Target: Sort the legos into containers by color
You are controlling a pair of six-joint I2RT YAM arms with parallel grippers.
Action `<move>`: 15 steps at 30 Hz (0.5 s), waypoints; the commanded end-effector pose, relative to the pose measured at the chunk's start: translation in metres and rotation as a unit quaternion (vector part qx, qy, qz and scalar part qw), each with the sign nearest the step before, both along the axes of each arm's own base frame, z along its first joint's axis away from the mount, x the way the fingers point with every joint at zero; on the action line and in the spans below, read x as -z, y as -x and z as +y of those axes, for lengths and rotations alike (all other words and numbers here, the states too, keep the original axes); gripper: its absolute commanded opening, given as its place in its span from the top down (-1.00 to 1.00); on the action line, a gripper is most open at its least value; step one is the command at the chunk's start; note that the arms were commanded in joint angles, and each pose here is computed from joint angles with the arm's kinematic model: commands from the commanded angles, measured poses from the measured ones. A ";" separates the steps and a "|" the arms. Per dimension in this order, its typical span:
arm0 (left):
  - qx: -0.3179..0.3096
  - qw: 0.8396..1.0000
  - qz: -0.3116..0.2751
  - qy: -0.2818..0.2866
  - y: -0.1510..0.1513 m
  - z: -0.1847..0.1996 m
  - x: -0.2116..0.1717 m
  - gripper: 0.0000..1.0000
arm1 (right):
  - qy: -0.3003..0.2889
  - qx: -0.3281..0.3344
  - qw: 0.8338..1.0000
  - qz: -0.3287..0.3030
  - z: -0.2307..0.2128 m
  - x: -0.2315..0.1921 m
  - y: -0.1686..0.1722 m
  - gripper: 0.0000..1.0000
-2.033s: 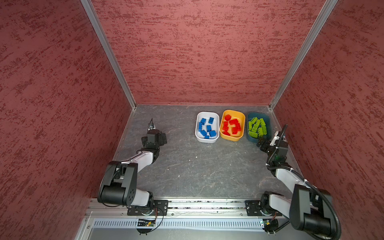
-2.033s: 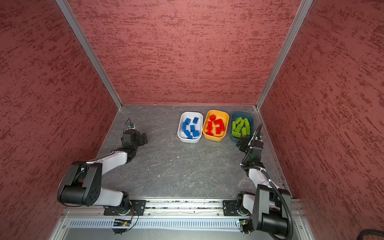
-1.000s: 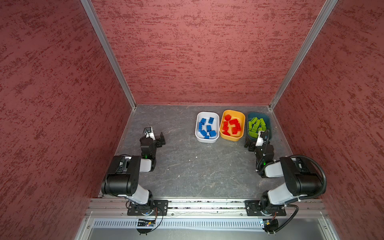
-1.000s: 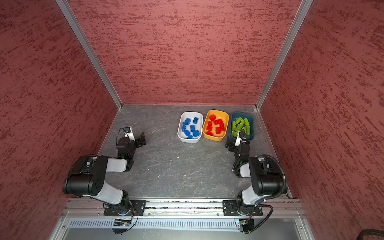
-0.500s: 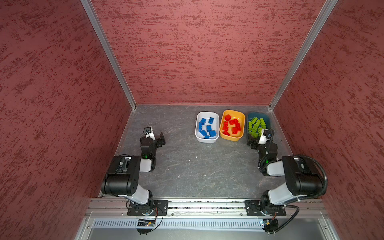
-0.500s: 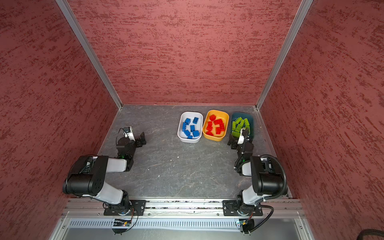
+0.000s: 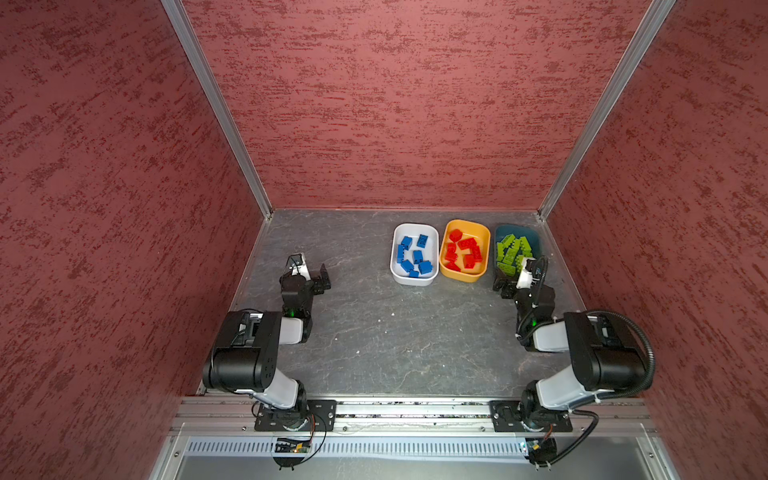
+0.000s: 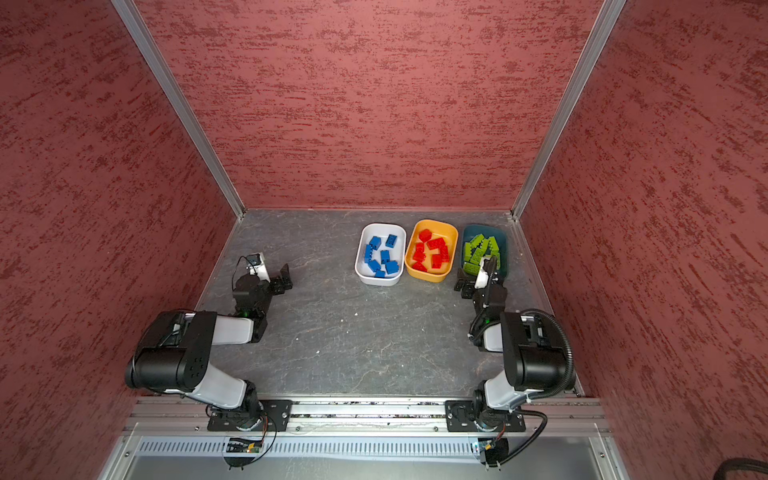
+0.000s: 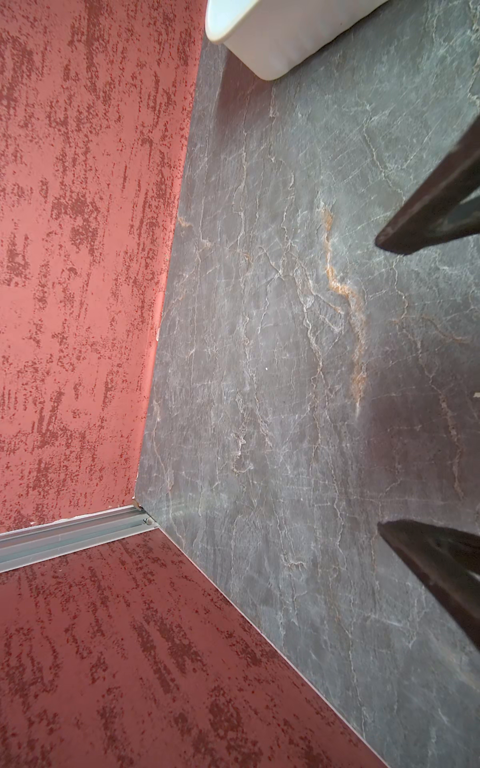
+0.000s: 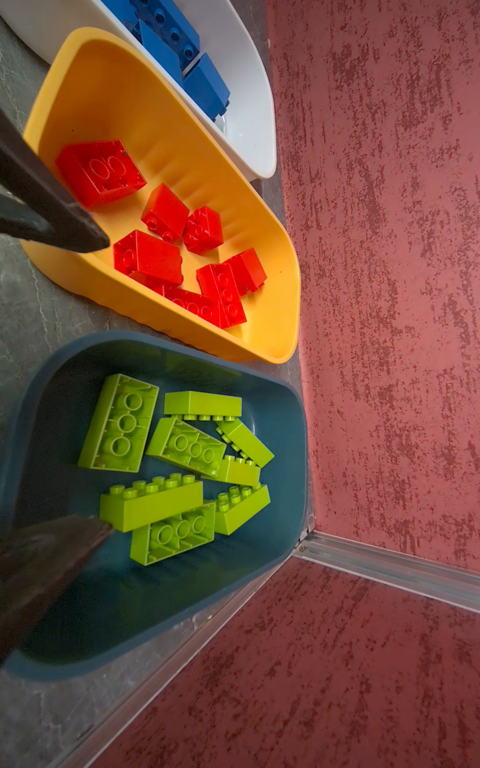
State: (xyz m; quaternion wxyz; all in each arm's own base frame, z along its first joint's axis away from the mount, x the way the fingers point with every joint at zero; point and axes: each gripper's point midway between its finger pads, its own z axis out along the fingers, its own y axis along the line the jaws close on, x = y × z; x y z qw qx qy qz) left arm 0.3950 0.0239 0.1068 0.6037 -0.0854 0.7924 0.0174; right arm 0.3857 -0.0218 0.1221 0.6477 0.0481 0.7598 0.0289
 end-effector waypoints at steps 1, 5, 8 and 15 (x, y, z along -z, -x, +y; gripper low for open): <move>-0.001 1.000 -0.015 0.001 -0.002 0.001 -0.008 -0.99 | 0.012 -0.007 1.000 -0.019 0.001 -0.011 -0.003 -0.98; -0.001 1.000 -0.015 0.001 -0.003 0.001 -0.008 -0.99 | 0.011 -0.007 1.000 -0.021 0.001 -0.012 -0.004 -0.98; -0.001 1.000 -0.015 0.001 -0.003 0.001 -0.008 -0.99 | 0.011 -0.007 1.000 -0.018 0.001 -0.011 -0.004 -0.98; -0.001 1.000 -0.015 0.001 -0.003 0.001 -0.008 -0.99 | -0.008 0.112 0.992 -0.057 -0.033 -0.019 0.020 -0.98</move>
